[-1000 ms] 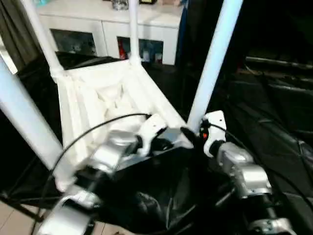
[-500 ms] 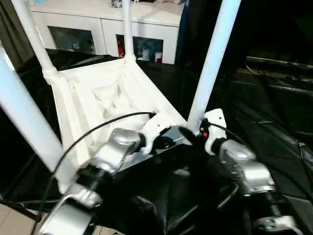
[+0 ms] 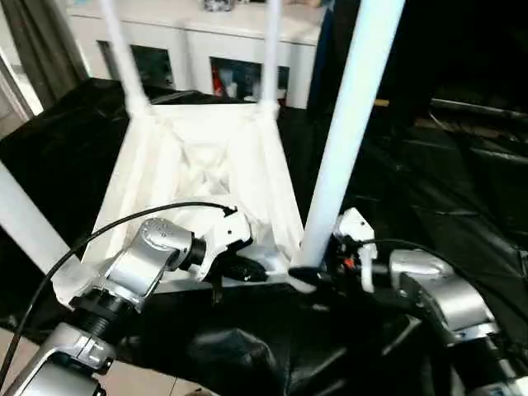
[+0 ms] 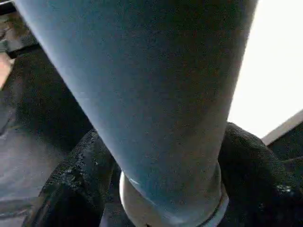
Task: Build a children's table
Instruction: Rotate leg to tighten
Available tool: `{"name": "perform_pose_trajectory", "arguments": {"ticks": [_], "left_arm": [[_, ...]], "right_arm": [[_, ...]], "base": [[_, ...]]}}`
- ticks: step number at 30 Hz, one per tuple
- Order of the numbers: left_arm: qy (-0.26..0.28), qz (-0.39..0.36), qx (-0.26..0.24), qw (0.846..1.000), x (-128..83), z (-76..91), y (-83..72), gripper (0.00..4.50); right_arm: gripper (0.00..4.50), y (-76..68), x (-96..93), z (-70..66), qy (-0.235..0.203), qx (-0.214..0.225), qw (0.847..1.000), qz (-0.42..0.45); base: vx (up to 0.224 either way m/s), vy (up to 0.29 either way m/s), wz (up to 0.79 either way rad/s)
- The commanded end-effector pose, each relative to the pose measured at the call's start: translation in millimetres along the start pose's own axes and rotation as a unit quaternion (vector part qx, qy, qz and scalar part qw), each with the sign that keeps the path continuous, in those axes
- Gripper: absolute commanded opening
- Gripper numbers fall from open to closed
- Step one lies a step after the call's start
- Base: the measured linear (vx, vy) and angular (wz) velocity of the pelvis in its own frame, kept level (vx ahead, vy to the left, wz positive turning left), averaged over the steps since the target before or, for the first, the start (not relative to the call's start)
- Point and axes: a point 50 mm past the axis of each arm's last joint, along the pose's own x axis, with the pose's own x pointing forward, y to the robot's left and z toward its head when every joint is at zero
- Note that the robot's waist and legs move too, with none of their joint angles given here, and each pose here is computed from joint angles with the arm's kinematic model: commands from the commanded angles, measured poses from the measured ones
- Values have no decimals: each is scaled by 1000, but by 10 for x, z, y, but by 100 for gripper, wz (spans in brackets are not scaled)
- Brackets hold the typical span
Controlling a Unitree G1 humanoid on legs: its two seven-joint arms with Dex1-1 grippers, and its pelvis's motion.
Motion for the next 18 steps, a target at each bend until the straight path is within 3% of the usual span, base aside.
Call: {"name": "perform_pose_trajectory", "arguments": {"ticks": [1,12,16,18], "left_arm": [[27,-34,-18,999,102,-92,-80,0],[18,-26,-22,999,104,-74,-51,0],[-13,67,-26,997,138,55,142,0],[-28,146,-40,988,140,122,292,0]], "right_arm": [[301,81,37,-21,5,2,999,34],[242,102,60,-28,-10,13,1000,23],[231,15,104,-57,-24,37,998,-43],[227,-125,193,-101,-17,55,990,-132]], "base": [[0,0,0],[0,0,0],[0,0,0],[0,0,0]]}}
